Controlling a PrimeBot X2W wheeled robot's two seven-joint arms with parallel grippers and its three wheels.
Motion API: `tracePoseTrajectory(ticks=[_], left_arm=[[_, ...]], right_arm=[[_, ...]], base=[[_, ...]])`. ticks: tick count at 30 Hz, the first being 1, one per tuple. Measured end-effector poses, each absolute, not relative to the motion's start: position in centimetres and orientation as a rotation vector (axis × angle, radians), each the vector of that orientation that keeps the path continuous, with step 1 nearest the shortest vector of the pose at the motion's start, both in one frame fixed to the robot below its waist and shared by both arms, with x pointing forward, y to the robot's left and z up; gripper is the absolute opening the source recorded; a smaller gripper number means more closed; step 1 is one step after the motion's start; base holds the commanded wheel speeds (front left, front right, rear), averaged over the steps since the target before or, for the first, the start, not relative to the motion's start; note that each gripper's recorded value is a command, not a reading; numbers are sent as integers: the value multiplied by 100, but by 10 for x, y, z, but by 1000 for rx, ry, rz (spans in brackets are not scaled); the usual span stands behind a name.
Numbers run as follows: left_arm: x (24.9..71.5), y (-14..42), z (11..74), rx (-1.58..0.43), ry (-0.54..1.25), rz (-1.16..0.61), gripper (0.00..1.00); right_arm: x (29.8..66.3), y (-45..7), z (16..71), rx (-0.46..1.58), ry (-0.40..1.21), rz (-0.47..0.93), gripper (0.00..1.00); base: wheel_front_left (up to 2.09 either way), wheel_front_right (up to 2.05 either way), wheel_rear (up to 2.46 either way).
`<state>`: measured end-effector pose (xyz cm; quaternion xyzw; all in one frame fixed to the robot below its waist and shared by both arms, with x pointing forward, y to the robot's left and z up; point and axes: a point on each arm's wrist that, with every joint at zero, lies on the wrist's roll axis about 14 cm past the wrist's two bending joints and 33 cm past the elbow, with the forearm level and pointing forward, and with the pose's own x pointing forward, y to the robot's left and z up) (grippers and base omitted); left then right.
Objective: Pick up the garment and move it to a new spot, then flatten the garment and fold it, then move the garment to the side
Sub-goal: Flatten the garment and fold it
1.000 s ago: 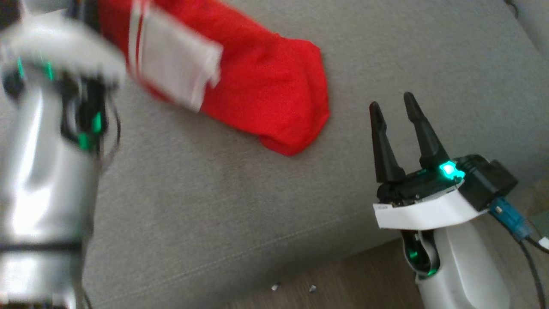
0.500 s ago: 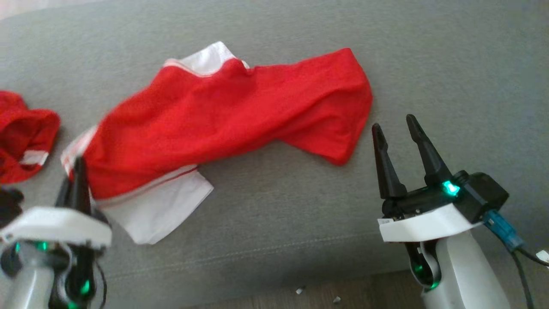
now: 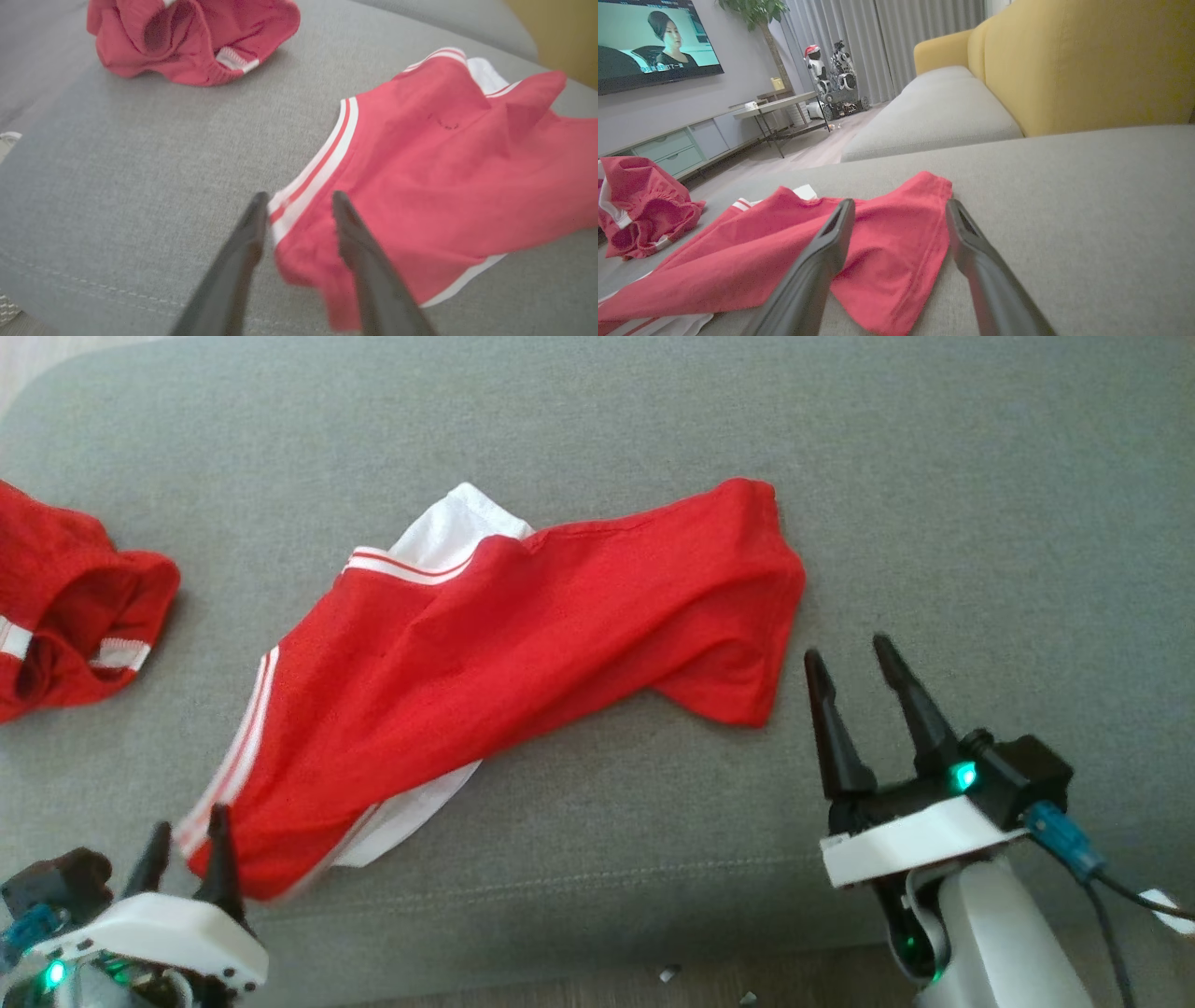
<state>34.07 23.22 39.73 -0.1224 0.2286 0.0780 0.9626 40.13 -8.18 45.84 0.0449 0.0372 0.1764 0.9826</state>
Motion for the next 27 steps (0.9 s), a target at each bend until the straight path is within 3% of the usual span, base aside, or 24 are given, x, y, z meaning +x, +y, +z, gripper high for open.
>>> tracePoseTrajectory(ticks=[9,16,21,22,23,27], left_arm=[[372,216,469,-184,91,142,100],[379,195,485,-142,24,63,100],[420,197,516,-85,-78,15,100],[430,198,525,-74,-104,4,100],[439,201,533,-60,-128,-3,100],[470,207,554,-13,-178,-26,100]], right_arm=[[377,-91,383,218,352,283,100],[400,-83,374,284,408,271,100],[401,-81,349,353,516,237,100],[401,-79,345,363,537,236,38],[402,-77,342,372,549,240,0],[411,-67,344,383,557,276,0]], base=[[0,0,0],[0,0,0],[0,0,0],[0,0,0],[0,0,0],[0,0,0]])
